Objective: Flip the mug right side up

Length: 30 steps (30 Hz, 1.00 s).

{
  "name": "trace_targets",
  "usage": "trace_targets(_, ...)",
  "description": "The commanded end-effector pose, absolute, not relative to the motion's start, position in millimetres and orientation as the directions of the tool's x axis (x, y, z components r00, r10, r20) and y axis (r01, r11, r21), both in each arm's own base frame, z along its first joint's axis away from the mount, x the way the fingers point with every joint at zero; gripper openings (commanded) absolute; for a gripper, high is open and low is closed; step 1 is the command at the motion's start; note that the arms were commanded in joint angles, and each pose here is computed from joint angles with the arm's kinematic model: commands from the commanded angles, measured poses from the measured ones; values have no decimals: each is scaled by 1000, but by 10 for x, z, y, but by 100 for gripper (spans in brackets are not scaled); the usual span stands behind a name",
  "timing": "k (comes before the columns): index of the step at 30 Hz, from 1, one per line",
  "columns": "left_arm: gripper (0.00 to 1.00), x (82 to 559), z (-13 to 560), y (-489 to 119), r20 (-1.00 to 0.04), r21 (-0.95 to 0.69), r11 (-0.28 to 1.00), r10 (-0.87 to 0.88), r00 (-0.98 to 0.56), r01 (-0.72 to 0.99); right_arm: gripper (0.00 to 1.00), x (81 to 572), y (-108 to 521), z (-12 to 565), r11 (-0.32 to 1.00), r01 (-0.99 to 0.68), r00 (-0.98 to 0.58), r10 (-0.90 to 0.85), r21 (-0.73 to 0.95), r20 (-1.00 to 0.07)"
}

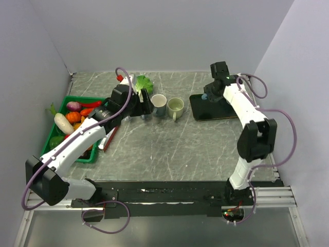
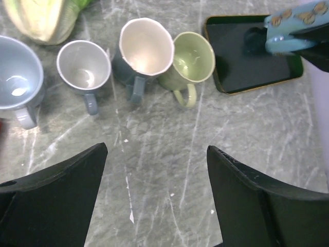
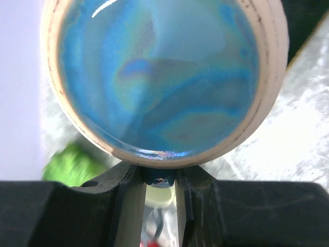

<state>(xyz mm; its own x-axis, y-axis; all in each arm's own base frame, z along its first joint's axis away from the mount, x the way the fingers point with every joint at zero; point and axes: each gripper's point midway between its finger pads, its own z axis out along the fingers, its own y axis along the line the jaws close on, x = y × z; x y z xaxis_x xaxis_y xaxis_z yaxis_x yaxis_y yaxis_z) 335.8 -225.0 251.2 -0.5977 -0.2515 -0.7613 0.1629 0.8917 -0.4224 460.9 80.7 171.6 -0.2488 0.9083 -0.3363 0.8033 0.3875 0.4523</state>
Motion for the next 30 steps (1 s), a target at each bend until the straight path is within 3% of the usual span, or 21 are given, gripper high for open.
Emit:
trace_targets(1, 87, 3324, 3068, -2419, -769, -523, 811, -317, -555, 261, 0, 4698, 1005, 2664, 452, 535, -266, 892, 713, -366)
trace_targets(7, 99, 3255, 3391, -2585, -753, -592, 729, -347, -559, 345, 0, 4383, 1343, 3155, 481, 283, -409, 843, 830, -349)
trace_targets(12, 96, 3151, 3652, -2746, -738, -645, 625, -360, -571, 440, 0, 4024, 1657, 3737, 396, -20, -495, 794, 918, -353)
trace_targets(16, 96, 3072, 3786, -2827, -711, -688, 549, -380, -592, 474, 0, 3650, 1763, 4280, 348, -259, -495, 754, 901, -433)
trace_targets(22, 96, 2880, 4031, -3018, -677, -736, 365, -393, -622, 570, 0, 3187, 1882, 4754, 327, -460, -474, 696, 826, -540)
trace_targets(30, 96, 2776, 4452, -3142, -684, -705, 185, -433, -587, 685, 0, 2704, 2102, 5055, 186, -611, -496, 667, 769, -556)
